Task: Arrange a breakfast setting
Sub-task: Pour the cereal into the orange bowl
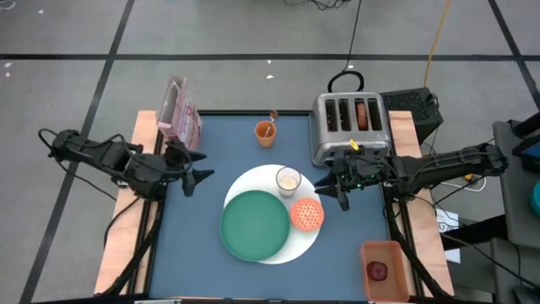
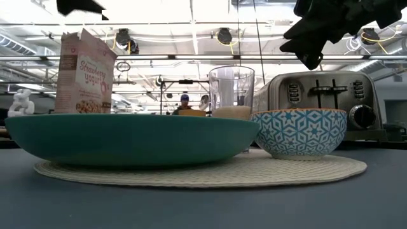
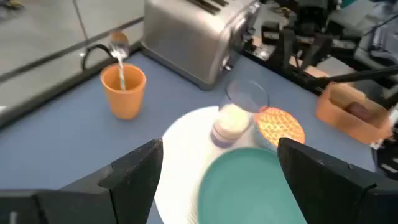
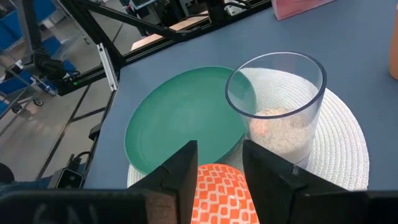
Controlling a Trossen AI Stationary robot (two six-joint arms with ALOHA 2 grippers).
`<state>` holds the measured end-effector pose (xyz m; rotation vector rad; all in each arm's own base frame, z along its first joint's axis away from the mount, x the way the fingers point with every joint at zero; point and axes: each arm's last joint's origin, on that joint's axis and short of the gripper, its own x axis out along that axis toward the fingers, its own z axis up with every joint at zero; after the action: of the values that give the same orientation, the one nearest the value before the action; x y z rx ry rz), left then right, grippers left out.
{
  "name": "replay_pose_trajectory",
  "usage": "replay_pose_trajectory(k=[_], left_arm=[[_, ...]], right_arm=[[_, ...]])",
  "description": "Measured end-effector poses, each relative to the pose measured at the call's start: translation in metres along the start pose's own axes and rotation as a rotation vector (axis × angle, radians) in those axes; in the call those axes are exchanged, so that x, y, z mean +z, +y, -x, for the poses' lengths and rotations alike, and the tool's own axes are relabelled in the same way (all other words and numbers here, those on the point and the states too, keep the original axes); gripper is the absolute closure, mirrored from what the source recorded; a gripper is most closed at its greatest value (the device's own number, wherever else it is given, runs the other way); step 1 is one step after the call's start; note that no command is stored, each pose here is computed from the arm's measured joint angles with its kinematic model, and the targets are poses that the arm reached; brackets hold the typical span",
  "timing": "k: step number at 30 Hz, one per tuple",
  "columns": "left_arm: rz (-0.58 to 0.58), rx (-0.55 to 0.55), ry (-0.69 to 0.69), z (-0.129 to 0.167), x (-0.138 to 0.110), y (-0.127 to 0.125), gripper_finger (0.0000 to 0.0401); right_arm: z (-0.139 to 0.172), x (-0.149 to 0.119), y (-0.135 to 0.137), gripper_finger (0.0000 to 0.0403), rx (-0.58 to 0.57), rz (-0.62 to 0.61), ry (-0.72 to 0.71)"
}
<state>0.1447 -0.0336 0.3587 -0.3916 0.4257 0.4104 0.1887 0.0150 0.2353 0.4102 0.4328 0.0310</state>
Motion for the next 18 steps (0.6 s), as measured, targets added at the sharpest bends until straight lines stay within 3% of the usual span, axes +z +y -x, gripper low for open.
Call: replay_pose_trajectory(k=[8,18], left_arm=[[-0.010,0.181,-0.062,0.032,0.050,-0.007,0.0080],[0.147,0.487,0.005,0.058,0.058,0.027,0.0080]], right_arm=[[0.000,0.000,0.000,0.0282,0.000,0.000,0.000],[0.000,0.000,0.000,0.0282,0.000,0.000,0.001]])
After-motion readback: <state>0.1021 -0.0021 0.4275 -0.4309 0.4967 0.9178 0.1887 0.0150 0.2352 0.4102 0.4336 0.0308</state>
